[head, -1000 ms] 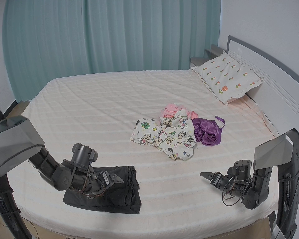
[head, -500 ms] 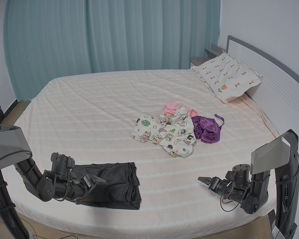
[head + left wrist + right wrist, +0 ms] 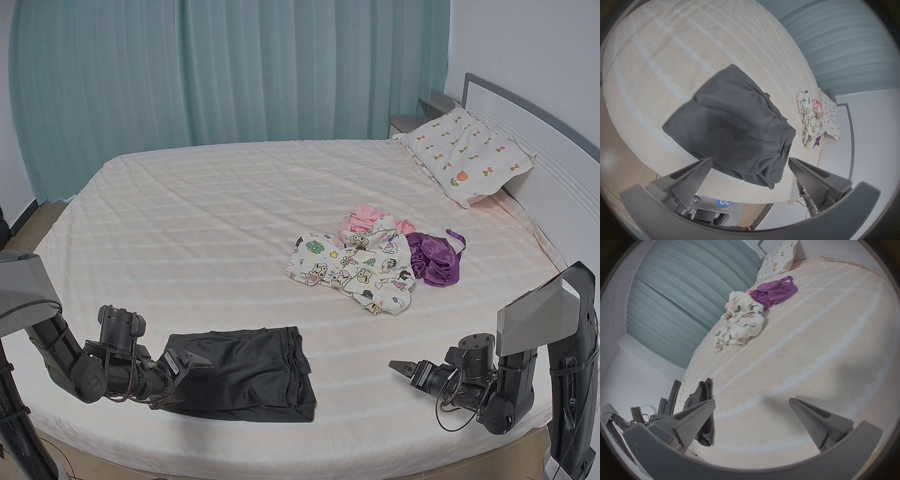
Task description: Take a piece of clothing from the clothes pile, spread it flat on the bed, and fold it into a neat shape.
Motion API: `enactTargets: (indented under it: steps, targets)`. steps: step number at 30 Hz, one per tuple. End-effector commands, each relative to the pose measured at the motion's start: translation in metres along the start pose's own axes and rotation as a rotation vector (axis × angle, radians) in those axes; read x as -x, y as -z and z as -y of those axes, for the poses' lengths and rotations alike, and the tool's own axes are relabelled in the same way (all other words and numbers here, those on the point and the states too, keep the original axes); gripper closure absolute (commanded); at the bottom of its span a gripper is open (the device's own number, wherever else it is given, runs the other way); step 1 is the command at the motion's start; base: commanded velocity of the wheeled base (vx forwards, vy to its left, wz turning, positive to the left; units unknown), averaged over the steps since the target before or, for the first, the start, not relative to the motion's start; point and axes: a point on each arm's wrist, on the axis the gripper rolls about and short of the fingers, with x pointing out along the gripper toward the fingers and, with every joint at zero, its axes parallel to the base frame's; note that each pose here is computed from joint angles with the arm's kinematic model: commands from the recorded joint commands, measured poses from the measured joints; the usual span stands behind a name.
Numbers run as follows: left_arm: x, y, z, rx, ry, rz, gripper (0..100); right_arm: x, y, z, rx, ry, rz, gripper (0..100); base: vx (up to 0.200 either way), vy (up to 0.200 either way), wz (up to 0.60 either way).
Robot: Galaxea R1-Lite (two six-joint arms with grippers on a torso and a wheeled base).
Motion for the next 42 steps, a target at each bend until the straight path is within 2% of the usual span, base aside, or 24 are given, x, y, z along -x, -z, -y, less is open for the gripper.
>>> enactTargets:
  steps: [1, 4, 8, 12, 13, 14, 17, 24, 26, 29, 35, 42]
  targets:
    - [0.001, 0.001, -0.001, 0.002, 0.002, -0.009, 0, 0.004, 0.000, -0.013, 0.019, -0.034, 0.022, 0, 0.000, 0.200, 0.00]
    - [0.001, 0.003, -0.004, 0.000, -0.006, -0.016, 0, 0.010, 0.001, -0.040, 0.067, -0.115, 0.045, 0, 0.000, 0.200, 0.00]
    - [0.008, 0.011, -0.011, 0.000, -0.008, -0.023, 0, 0.012, 0.019, -0.066, 0.117, -0.206, -0.004, 0, 0.000, 0.200, 0.00]
    - [0.011, 0.014, -0.014, -0.018, 0.040, 0.015, 0, 0.005, 0.030, -0.078, 0.174, -0.254, -0.031, 0, 0.000, 0.200, 0.00]
    - [0.012, 0.014, -0.017, -0.029, 0.088, 0.050, 0, 0.000, 0.032, -0.086, 0.243, -0.286, -0.020, 0, 0.000, 0.200, 0.00]
    - [0.011, 0.014, -0.018, -0.031, 0.102, 0.064, 0, -0.001, 0.033, -0.090, 0.264, -0.303, -0.021, 0, 0.000, 0.200, 0.00]
    - [0.009, 0.017, -0.024, -0.045, 0.131, 0.089, 0, -0.002, 0.043, -0.097, 0.297, -0.339, -0.076, 0, 0.000, 0.000, 0.00]
    - [0.007, 0.017, -0.025, -0.051, 0.149, 0.102, 0, -0.004, 0.047, -0.092, 0.313, -0.352, -0.145, 0, 0.000, 0.000, 0.00]
    - [0.007, 0.017, -0.025, -0.049, 0.148, 0.103, 0, -0.011, 0.054, -0.078, 0.365, -0.299, -0.187, 0, 0.000, 0.000, 0.00]
    - [0.007, 0.017, -0.025, -0.050, 0.148, 0.104, 0, -0.017, 0.053, -0.067, 0.384, -0.273, -0.188, 0, 0.000, 0.000, 0.00]
    - [0.007, 0.017, -0.025, -0.050, 0.146, 0.101, 0, -0.017, 0.045, -0.068, 0.374, -0.296, -0.142, 0, 0.000, 0.000, 0.00]
    - [0.007, 0.017, -0.025, -0.051, 0.147, 0.104, 0, -0.015, 0.048, -0.060, 0.371, -0.265, -0.166, 0, 0.000, 0.000, 0.00]
